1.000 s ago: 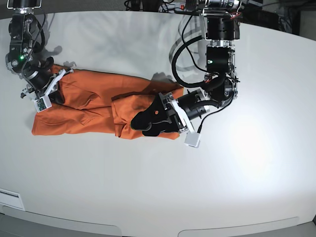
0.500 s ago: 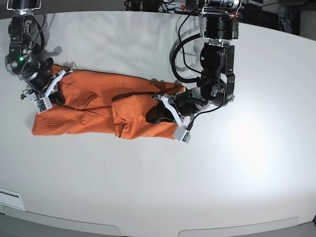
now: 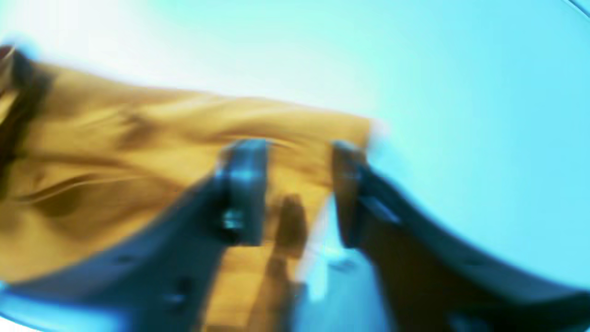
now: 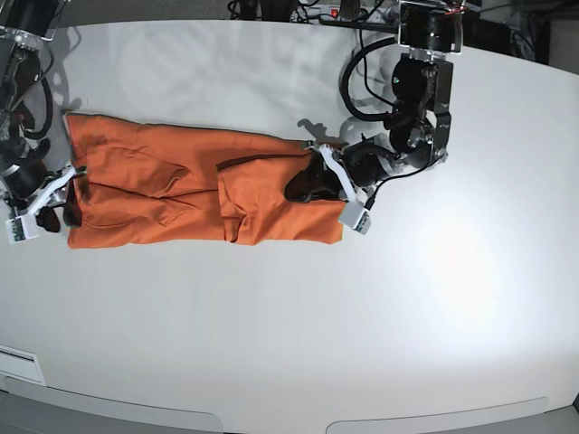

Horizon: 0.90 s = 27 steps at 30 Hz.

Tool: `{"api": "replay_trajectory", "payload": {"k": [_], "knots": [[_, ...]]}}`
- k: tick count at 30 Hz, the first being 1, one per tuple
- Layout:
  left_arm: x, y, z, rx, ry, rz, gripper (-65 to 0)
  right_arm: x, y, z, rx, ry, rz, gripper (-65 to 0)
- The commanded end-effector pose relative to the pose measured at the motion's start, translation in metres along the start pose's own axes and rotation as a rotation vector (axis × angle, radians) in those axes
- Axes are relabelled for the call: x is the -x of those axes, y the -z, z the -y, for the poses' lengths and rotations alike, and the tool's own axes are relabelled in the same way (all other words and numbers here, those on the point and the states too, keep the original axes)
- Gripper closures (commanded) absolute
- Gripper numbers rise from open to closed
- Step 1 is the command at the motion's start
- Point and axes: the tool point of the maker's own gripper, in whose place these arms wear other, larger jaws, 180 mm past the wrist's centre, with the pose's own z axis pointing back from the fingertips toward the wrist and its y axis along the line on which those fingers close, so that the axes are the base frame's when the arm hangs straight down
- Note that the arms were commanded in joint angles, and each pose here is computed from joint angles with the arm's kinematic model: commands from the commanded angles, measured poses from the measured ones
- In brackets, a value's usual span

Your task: Fold the T-shirt properly

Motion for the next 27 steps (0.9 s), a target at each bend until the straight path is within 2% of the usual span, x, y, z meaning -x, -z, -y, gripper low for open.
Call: {"api": "replay_trajectory", "payload": {"k": [1, 4, 11, 16, 21, 27], "knots": [[0.02, -0.011, -0.025, -0.097, 0.024, -0.112, 0.0, -0.014, -0.009, 0.017, 0.046, 0.002, 0.036, -36.8], [0.018, -0.023, -0.035, -0.107, 0.026, -0.116, 0.0, -0.004, -0.018, 0.032, 0.052, 0.106, 0.004, -37.7], [0.017, -0.037, -0.048, -0.132, 0.042, -0.132, 0.0, 0.039, -0.012, 0.017, -0.175, 0.378, -0.044, -37.7], [0.017, -0.039, -0.05, -0.135, 0.044, -0.137, 0.0, 0.076, -0.007, 0.005, -0.28, 0.493, -0.113, -37.7], [0.014, -0.038, -0.045, -0.112, 0.023, -0.121, 0.0, 0.092, -0.004, -0.013, -0.345, 0.505, -0.18, -37.7], [0.017, -0.039, -0.045, -0.109, 0.019, -0.136, 0.0, 0.107, 0.011, -0.065, -0.473, 0.435, -0.288, -37.7]]}}
